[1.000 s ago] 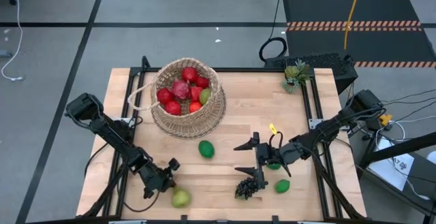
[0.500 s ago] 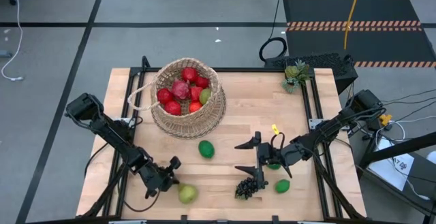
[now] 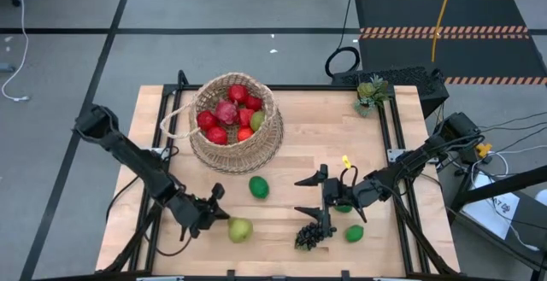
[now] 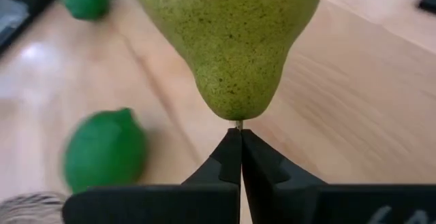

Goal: Build produce basket
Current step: Put the pear into the basket

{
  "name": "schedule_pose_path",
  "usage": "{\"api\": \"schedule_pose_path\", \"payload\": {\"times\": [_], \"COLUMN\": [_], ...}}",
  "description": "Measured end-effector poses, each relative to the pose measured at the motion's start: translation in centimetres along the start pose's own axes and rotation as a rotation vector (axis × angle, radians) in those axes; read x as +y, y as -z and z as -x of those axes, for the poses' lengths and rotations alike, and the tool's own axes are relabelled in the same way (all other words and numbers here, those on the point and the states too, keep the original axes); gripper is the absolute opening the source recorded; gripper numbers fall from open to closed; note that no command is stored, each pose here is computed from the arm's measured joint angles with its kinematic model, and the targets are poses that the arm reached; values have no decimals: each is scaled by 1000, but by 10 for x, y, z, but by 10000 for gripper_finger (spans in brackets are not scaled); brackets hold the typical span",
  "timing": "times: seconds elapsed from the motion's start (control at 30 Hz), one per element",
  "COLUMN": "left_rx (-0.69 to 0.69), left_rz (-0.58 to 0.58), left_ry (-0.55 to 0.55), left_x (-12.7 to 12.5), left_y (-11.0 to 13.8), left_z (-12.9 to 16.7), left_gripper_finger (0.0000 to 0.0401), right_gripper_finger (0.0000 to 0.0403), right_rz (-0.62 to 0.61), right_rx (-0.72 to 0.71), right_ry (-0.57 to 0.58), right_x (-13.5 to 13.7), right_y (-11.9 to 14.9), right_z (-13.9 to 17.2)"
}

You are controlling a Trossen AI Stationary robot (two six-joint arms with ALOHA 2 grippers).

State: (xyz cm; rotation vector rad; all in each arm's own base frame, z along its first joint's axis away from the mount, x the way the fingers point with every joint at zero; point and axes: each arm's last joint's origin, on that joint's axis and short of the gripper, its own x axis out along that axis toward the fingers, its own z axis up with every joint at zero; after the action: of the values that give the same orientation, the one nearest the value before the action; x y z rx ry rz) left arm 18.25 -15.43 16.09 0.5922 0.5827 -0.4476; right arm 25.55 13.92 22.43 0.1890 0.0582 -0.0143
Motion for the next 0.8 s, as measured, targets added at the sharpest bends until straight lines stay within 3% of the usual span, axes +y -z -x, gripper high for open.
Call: {"api": "schedule_pose_path", "payload": {"times": [0.53,0.8], "left_rx": [-58,9], "left_rz": [-38,-110], "left_ry": [-249,-327], "left_x": [57,80], "left_y": [-2,-14], "left_z": [51,64], "left_gripper_finger": [0,0], "right_gripper_finger": [343,343], "right_rz": [-28,94], "right_rx": [-13,-30], "right_ry": [56,113], "right_x": [-5,-20], "right_y": [-1,-6], "right_z": [-2,-10]}}
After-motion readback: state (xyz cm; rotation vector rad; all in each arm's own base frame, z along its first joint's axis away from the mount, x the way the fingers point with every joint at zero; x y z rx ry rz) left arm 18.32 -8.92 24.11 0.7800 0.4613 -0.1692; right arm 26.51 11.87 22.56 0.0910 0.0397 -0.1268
